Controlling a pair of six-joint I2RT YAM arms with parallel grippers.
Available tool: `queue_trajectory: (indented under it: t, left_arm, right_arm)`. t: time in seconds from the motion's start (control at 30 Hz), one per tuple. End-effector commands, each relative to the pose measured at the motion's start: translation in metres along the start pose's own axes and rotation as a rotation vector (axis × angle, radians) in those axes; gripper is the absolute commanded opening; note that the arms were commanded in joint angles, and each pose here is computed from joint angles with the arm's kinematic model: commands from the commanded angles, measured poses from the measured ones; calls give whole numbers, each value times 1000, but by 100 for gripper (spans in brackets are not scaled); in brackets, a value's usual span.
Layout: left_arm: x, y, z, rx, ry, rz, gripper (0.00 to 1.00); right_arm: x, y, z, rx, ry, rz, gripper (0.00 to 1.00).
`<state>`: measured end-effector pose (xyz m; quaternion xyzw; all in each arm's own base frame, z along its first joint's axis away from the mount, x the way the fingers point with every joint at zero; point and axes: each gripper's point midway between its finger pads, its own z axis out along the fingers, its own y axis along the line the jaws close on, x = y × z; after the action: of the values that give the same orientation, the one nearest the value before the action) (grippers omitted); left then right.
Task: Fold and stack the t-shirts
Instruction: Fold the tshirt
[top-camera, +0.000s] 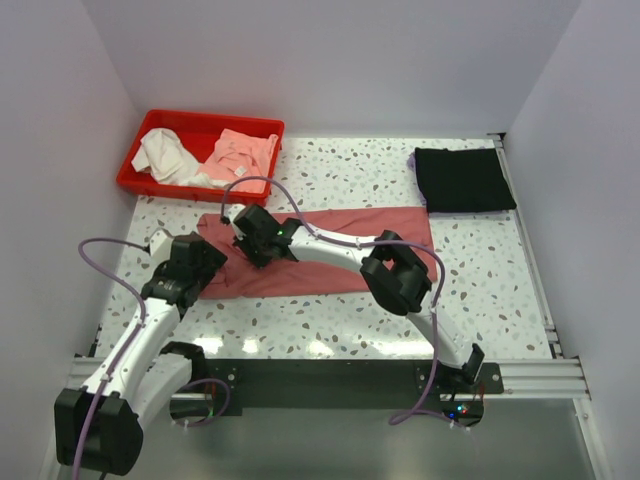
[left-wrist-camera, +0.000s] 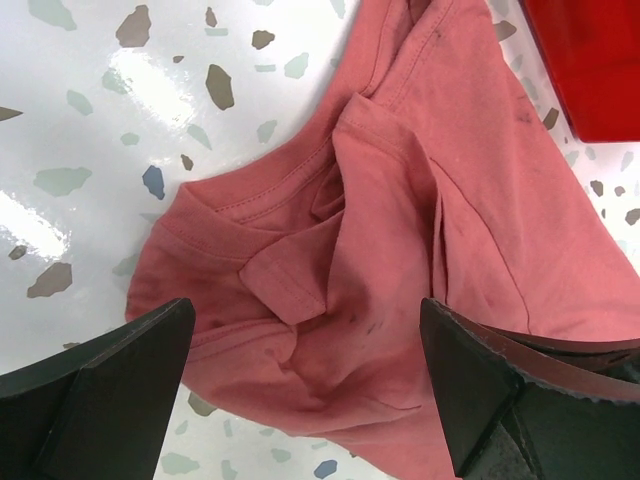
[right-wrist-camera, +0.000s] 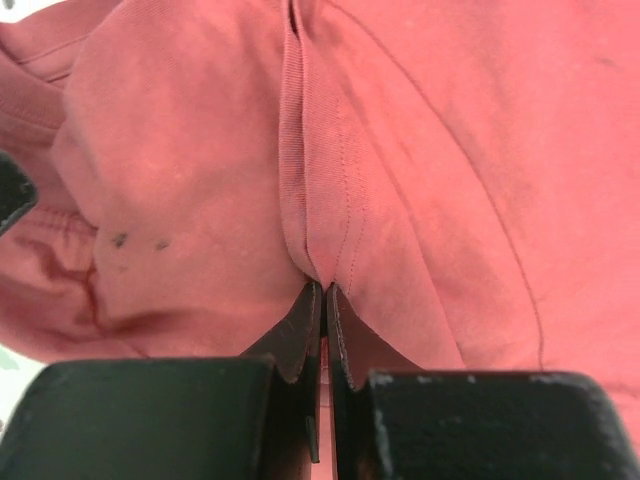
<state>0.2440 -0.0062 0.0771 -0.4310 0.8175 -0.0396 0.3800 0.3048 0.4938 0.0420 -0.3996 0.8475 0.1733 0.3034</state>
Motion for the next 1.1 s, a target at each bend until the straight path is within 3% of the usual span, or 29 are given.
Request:
queue_trajectory:
  t: [0.0, 0.3, 0.63, 0.8, 1.07]
  left_arm:
    - [-8, -13, 2, 49, -24, -11, 100]
    - [-13, -29, -1, 93, -19, -14, 100]
    - [-28, -58, 4, 155, -43, -13, 100]
    - [-36, -75, 14, 187, -73, 31, 100]
    - [-26, -95, 27, 235, -10, 110, 100]
  right_arm:
    - [-50, -7, -38, 54, -126, -2, 0]
    - [-57, -37, -64, 131, -146, 44, 0]
    - [-38, -68, -62, 136, -86, 91, 0]
    - [-33, -79, -58, 136, -71, 114, 0]
    - [-22, -99, -54, 148, -43, 162, 0]
